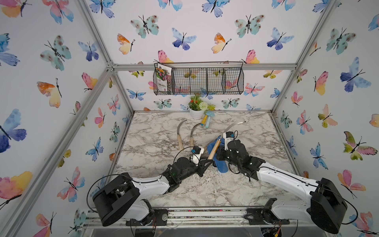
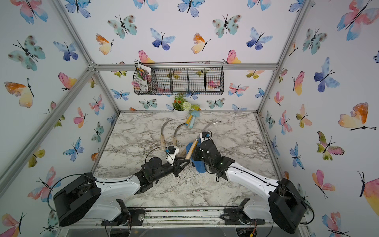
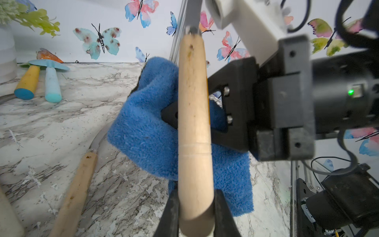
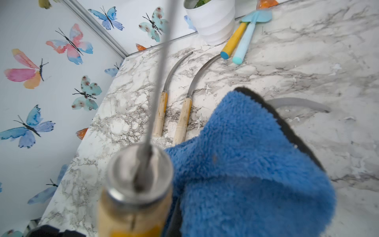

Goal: Wipe small sickles with rags
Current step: Adjust the small sickle.

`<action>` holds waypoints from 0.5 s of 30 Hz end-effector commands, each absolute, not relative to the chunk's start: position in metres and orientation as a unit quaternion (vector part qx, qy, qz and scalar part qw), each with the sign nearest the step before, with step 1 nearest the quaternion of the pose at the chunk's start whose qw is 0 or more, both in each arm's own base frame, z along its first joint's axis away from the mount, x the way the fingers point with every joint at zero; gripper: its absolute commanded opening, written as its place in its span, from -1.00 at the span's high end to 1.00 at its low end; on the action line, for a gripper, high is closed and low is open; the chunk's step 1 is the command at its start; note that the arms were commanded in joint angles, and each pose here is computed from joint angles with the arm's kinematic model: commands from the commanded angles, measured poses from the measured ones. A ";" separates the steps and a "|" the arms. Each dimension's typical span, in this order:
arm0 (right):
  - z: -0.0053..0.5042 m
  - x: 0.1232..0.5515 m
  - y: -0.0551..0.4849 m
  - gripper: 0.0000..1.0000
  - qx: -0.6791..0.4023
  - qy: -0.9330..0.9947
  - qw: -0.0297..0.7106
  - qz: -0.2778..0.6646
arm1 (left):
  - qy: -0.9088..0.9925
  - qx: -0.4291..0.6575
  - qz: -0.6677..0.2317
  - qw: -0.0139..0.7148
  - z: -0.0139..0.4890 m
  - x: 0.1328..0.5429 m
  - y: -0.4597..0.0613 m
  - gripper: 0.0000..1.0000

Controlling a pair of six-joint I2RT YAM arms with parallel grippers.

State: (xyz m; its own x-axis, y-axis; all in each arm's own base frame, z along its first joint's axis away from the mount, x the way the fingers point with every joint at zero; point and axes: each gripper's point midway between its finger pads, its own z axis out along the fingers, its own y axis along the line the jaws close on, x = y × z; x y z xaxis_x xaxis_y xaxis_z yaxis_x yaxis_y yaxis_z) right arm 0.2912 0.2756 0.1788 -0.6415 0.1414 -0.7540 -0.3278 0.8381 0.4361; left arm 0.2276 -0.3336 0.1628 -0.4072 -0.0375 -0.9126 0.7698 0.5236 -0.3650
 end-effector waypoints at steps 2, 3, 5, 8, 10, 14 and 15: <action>0.200 0.288 0.302 0.96 -0.083 0.844 0.434 0.305 | 0.720 0.299 -0.435 0.450 0.154 0.209 -0.353 1.00; 0.200 0.287 0.303 0.96 -0.085 0.844 0.434 0.305 | 0.721 0.299 -0.433 0.451 0.153 0.209 -0.353 1.00; 0.200 0.284 0.305 0.96 -0.088 0.843 0.433 0.306 | 0.723 0.300 -0.431 0.449 0.152 0.210 -0.353 1.00; 0.202 0.282 0.303 0.96 -0.088 0.843 0.435 0.304 | 0.724 0.299 -0.428 0.451 0.152 0.211 -0.352 1.00; 0.204 0.280 0.301 0.96 -0.088 0.841 0.438 0.306 | 0.726 0.297 -0.424 0.452 0.152 0.212 -0.351 1.00; 0.207 0.275 0.299 0.96 -0.090 0.837 0.439 0.313 | 0.730 0.292 -0.419 0.454 0.150 0.214 -0.350 1.00; 0.209 0.274 0.301 0.96 -0.094 0.835 0.439 0.318 | 0.730 0.292 -0.419 0.454 0.151 0.215 -0.351 1.00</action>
State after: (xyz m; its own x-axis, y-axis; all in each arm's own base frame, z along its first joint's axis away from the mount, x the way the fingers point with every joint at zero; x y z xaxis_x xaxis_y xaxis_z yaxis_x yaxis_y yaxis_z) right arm 0.2808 0.2842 0.1766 -0.6403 0.0822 -0.7637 -0.3591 0.8469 0.3922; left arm 0.2246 -0.3388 0.1449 -0.4351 0.0181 -0.9002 0.7665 0.5320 -0.3597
